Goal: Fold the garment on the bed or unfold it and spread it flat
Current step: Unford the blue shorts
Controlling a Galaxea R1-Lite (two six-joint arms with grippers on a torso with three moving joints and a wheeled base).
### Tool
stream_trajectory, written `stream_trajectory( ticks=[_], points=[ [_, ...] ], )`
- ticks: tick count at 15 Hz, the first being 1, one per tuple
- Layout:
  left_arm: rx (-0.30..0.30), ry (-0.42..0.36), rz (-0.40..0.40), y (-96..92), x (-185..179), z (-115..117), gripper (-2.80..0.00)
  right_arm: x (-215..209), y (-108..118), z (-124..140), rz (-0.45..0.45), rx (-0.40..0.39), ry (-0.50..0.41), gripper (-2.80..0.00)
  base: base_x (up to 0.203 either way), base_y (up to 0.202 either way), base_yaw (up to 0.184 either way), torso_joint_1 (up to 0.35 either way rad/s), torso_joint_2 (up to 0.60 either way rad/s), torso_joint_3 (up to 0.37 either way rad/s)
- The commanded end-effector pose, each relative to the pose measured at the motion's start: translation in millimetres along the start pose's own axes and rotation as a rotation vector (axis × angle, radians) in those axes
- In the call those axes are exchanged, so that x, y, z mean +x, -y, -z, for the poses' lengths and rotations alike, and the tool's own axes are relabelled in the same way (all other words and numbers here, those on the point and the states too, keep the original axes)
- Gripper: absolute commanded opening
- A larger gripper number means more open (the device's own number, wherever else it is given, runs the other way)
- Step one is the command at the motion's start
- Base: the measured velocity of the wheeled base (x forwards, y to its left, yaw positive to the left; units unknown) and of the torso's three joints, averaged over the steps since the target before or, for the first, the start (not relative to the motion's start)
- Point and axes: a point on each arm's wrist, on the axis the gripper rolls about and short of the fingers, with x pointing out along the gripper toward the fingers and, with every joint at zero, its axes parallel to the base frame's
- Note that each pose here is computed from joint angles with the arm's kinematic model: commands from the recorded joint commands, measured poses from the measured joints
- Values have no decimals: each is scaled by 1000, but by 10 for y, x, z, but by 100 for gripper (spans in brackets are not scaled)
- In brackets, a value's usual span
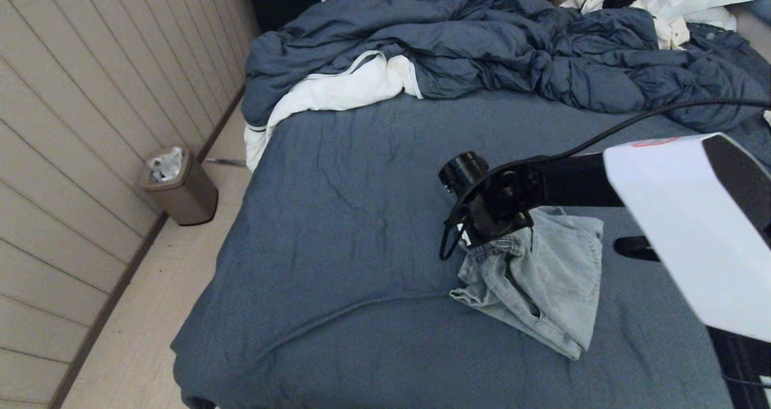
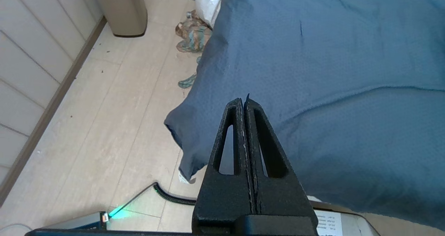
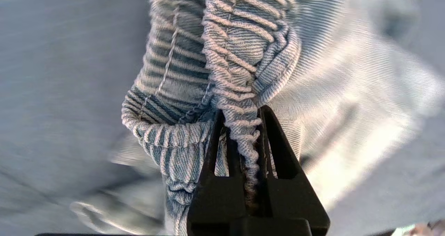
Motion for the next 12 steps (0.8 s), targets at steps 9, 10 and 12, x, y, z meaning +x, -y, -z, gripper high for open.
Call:
stream_trajectory(
  ticks=[9,10,12],
  points=[
    [-1,0,-1,0,0,-1,-280,-274,1626,1225,180,313,-58,-280,0,0,0,0,0,0],
    [-2,0,-1,0,0,-1,-280,-267,1695,1400,184,346,-55,-280,0,0,0,0,0,0],
    [-2,0,-1,0,0,-1,-280,-227,1894,1709,213,435,-47,-280,0,0,0,0,0,0]
  ],
)
